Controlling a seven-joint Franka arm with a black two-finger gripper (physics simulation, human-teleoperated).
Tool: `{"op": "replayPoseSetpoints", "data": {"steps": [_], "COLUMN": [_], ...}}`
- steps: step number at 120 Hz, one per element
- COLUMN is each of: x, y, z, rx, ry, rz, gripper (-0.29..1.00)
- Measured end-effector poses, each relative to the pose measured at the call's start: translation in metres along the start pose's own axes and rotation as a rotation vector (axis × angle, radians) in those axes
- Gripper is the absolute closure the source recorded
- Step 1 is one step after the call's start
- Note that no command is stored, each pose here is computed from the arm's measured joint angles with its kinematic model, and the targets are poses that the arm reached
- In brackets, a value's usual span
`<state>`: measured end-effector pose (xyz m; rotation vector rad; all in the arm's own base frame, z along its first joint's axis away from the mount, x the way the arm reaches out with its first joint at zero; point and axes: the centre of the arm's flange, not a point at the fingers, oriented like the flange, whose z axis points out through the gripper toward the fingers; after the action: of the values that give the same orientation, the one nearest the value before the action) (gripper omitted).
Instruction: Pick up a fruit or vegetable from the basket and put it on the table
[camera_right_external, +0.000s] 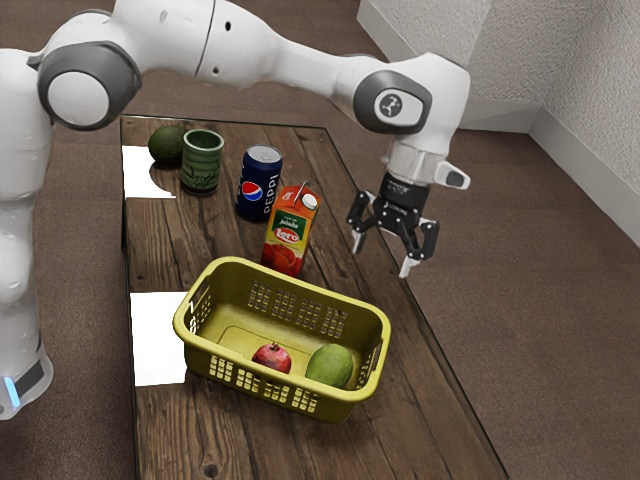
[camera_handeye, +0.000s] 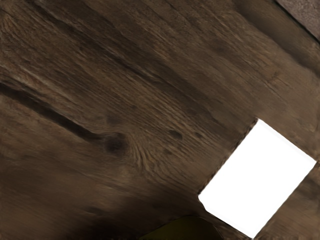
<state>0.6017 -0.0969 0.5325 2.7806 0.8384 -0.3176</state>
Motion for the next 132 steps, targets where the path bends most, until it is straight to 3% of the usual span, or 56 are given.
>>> {"op": "replayPoseSetpoints", "data": {"steps": [34,52,72,105,132], "x": [-0.077,-0.157,-0.119,-0.076,-0.081], "y": [0.048,0.003,-0.049,-0.045,-0.029], "z": [0.003,0.006,0.006,0.049,0.053], "rx": [0.009,0.024,0.0,0.023,0.0], "ry": [0.02,0.113,0.148,0.111,0.142], "rz": [0.26,0.304,0.205,0.187,0.228], "gripper": [0.0,0.0,0.0,0.0,0.0]}}
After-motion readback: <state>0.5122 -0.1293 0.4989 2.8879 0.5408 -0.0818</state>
